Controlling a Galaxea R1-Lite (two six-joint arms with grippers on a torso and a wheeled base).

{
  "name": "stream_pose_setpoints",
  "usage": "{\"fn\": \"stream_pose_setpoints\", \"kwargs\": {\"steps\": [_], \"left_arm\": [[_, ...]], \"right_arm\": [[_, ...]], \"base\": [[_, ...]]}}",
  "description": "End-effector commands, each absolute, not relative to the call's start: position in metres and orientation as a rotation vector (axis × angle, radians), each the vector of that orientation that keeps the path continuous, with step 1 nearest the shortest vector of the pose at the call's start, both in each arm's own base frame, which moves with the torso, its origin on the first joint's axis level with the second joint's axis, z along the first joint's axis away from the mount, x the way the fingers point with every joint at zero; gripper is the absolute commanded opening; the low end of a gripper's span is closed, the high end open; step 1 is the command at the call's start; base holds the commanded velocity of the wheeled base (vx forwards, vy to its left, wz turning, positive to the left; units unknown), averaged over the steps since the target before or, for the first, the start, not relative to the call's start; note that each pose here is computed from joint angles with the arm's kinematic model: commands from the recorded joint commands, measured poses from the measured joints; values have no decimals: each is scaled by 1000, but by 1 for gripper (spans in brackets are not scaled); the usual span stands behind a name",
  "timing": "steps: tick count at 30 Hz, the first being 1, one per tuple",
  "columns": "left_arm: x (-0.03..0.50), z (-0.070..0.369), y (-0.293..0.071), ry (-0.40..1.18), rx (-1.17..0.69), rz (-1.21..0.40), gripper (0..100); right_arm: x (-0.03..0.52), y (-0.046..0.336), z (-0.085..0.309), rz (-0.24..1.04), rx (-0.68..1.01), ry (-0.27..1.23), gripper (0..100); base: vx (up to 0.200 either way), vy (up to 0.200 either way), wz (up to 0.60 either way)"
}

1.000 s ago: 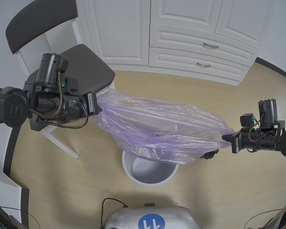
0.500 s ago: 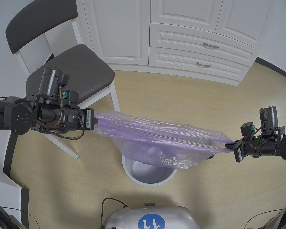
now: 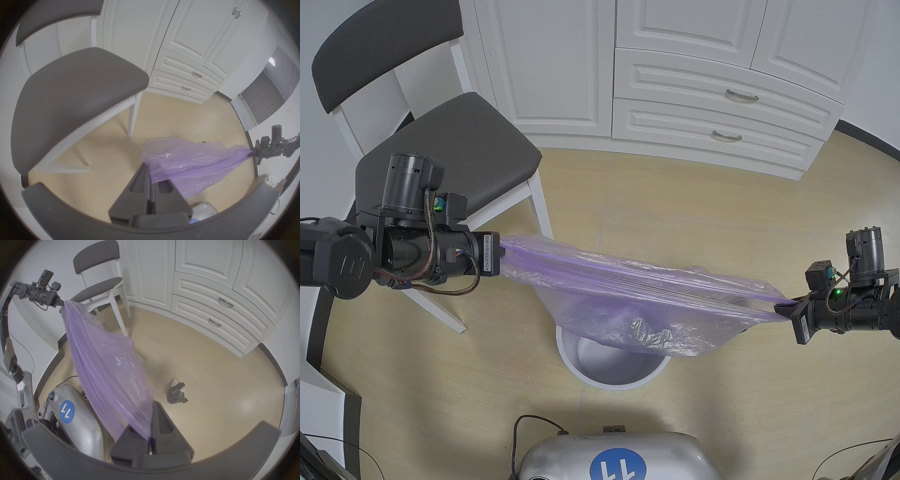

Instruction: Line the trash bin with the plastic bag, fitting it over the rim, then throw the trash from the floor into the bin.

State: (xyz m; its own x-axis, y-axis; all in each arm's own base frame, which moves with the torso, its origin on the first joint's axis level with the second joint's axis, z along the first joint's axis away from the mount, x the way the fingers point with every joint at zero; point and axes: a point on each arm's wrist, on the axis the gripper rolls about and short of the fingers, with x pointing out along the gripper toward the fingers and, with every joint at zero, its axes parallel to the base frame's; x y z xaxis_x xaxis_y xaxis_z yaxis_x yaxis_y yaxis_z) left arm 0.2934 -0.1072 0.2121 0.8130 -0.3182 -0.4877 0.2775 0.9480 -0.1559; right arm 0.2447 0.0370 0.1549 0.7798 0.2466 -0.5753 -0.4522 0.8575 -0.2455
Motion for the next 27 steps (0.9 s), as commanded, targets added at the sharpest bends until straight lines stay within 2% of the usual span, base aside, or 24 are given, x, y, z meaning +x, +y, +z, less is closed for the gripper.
{"fn": "stream_pose_setpoints", "kwargs": {"steps": [1,4,7,10,15,27], "left_arm": [[290,211,-122,469,-79,-334,0],[286,209,-144,419,-112,-373,0],[261,215,-191,382,-202,-427,0],[235,218,-217,381,-219,-487,0],[202,226,-226,377,-227,-571,0],[181,218,-234,408,-194,-629,0]], "right_arm": [[242,46,159,403,-395,527,0],[241,60,159,421,-377,473,0],[232,102,165,515,-205,336,0],[223,119,169,542,-133,238,0],[210,135,172,601,-117,161,0],[200,165,164,647,-87,177,0]], "base": [[0,0,0],[0,0,0],[0,0,0],[0,0,0],[0,0,0],[0,0,0]]}}
